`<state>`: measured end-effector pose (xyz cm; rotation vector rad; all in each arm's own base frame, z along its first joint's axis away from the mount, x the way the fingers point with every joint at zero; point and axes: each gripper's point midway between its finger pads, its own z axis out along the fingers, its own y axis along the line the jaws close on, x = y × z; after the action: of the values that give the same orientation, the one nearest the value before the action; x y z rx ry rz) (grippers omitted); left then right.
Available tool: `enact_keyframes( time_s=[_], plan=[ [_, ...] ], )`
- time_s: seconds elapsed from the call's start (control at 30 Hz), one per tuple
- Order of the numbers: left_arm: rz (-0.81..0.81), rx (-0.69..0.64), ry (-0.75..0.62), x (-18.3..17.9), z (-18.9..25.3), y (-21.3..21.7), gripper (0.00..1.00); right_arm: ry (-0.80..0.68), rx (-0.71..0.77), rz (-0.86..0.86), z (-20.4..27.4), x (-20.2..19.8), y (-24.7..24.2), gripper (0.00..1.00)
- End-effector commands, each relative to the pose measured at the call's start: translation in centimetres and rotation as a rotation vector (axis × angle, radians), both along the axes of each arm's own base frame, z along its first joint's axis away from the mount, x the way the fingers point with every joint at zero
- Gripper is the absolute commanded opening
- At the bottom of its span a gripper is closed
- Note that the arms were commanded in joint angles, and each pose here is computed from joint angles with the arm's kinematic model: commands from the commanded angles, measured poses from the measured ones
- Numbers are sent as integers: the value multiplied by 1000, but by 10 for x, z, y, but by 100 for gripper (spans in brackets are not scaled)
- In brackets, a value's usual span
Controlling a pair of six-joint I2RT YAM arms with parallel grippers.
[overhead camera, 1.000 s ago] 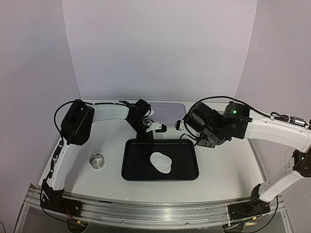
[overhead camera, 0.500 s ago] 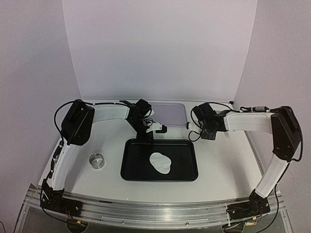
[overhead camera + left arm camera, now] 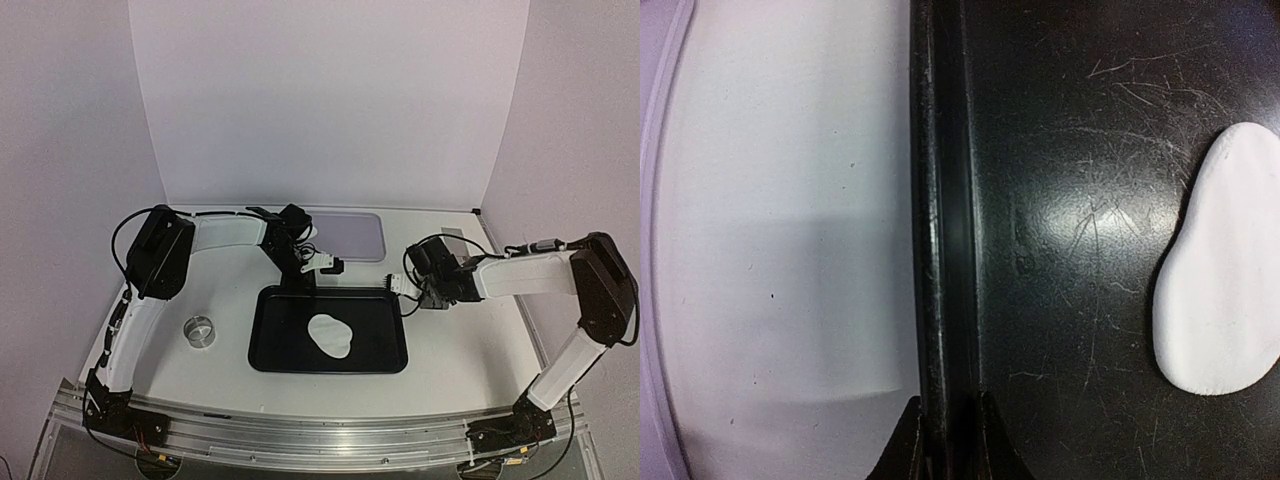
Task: Roll out the dumpling wrappers from the dough
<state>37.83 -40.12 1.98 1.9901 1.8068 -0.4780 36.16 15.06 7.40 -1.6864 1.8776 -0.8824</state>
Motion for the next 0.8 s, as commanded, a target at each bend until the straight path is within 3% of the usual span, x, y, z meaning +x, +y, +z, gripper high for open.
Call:
enact_keyframes(
  time_s=[0.0,0.07,0.23,0.33,0.37,0.4,0.47,0.77],
  plan=[
    [-48,75,-97,12,-14,6,0,188,-55,83,-34,-46,0,34],
    [-48,77,-96,12,-15,7,0,199,-57,75,-36,-52,-3,40],
    [-43,70,-103,14,-12,5,0,221,-78,92,-42,-66,-4,42],
    [-39,66,-101,14,-11,4,0,222,-80,85,-42,-71,-5,50],
    [-38,65,-100,14,-11,4,0,224,-80,82,-43,-74,-5,57],
    [-38,66,-99,13,-12,4,0,229,-78,77,-43,-77,-5,74],
    [-36,70,-95,13,-14,5,0,250,-80,71,-46,-86,-5,88],
    [-33,73,-84,10,-17,7,0,263,-16,49,-27,-102,7,93]
  ],
)
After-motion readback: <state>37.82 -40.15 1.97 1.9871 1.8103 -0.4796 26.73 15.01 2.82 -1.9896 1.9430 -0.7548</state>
